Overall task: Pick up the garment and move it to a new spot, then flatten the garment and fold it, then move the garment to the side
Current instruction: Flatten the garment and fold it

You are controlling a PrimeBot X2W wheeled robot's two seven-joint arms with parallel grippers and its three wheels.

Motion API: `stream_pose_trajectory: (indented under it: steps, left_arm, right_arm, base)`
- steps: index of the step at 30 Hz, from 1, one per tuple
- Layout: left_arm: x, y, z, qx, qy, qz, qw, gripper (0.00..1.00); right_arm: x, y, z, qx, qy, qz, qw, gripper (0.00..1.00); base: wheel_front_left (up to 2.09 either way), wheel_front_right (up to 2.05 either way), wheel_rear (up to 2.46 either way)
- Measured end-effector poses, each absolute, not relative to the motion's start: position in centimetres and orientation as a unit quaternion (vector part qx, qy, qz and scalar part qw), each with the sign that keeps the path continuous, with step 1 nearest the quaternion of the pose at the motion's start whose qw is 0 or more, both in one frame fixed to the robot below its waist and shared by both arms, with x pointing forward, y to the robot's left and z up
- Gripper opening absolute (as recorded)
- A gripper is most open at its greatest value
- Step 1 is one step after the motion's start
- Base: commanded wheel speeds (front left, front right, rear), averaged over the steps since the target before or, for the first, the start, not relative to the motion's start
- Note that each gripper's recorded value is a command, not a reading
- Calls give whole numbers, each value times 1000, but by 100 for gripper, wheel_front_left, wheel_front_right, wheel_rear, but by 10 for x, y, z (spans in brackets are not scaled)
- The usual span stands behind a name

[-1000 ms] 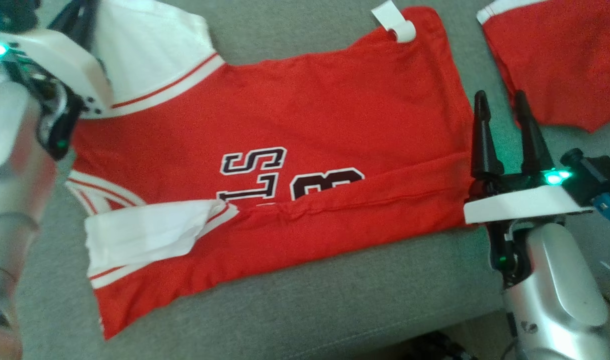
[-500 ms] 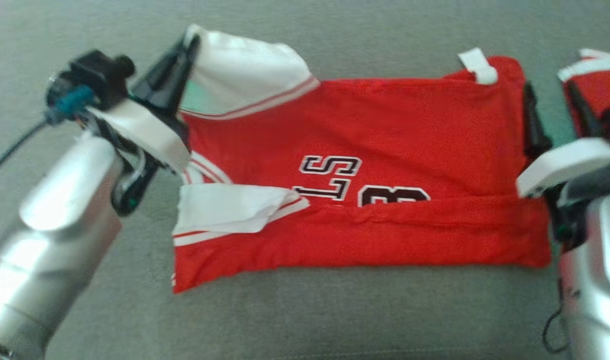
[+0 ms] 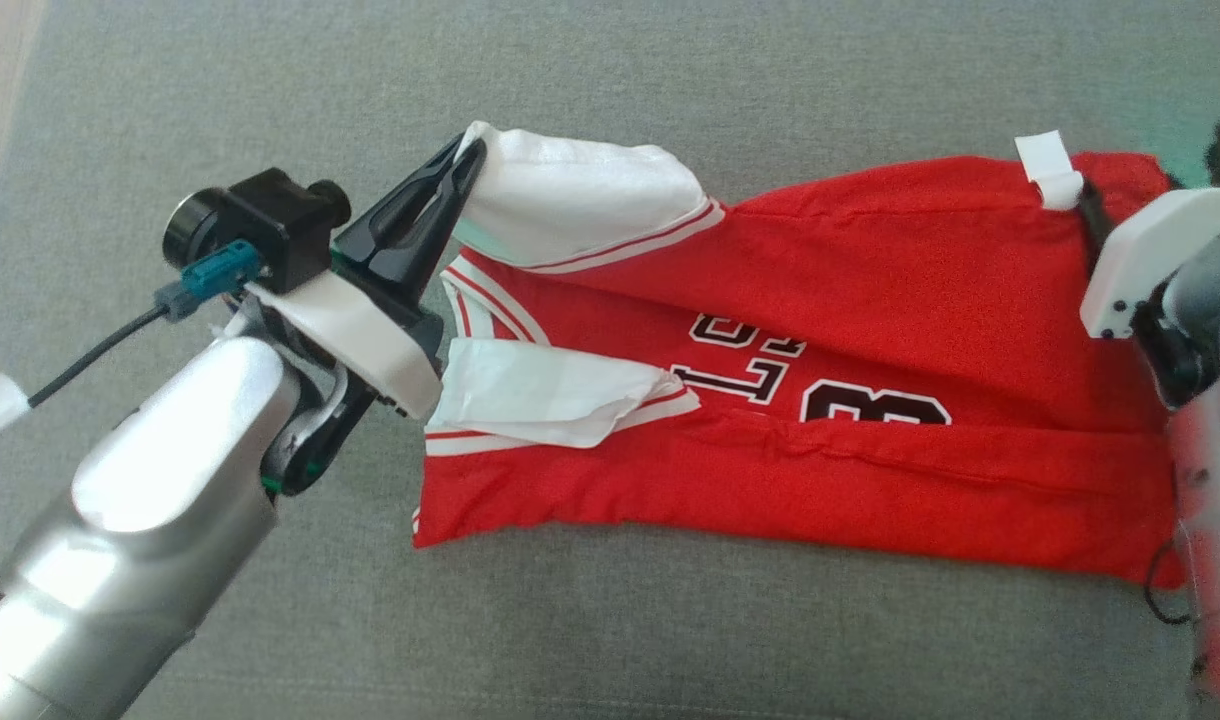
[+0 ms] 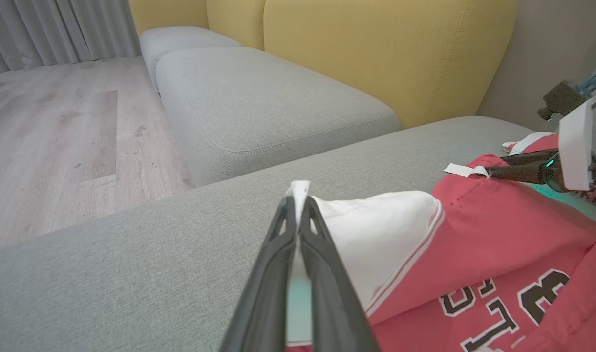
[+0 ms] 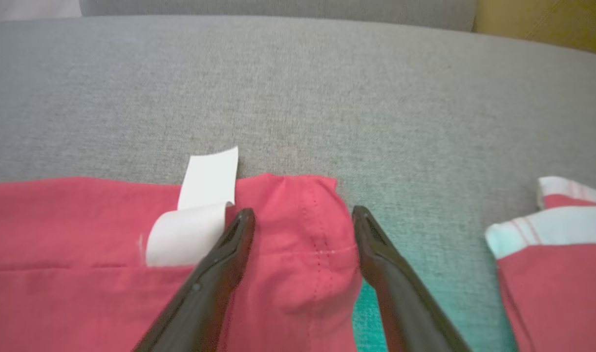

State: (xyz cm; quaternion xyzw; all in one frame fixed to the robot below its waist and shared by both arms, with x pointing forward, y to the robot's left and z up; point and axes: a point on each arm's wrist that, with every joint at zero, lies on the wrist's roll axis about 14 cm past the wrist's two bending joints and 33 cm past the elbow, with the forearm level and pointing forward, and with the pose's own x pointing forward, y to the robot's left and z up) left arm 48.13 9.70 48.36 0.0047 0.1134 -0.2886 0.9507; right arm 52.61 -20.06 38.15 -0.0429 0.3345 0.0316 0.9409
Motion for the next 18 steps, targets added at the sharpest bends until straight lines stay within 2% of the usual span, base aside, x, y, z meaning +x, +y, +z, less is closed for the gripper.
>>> stream_pose_trajectory:
  steps: [6,7,8,18]
  left_arm:
    - [482,97,479,3,121,-287,950,0]
    - [483,97,477,3,122,-286,950,0]
    - [483,97,476,3,123,-285,951,0]
    - [507,109,470,16,130,-259,957,0]
  right_arm:
    - [533,-199,367,-67,382,41,921,100]
    - [536,-199,367,-72,386,43,919,70]
    - [538,-200,368,-77,388,43,917,0]
    - [548,-207,385,-31,338,37,940,0]
  base:
    - [0,0,0]
    - [0,0,0]
    - [0,0,0]
    - [0,0,0]
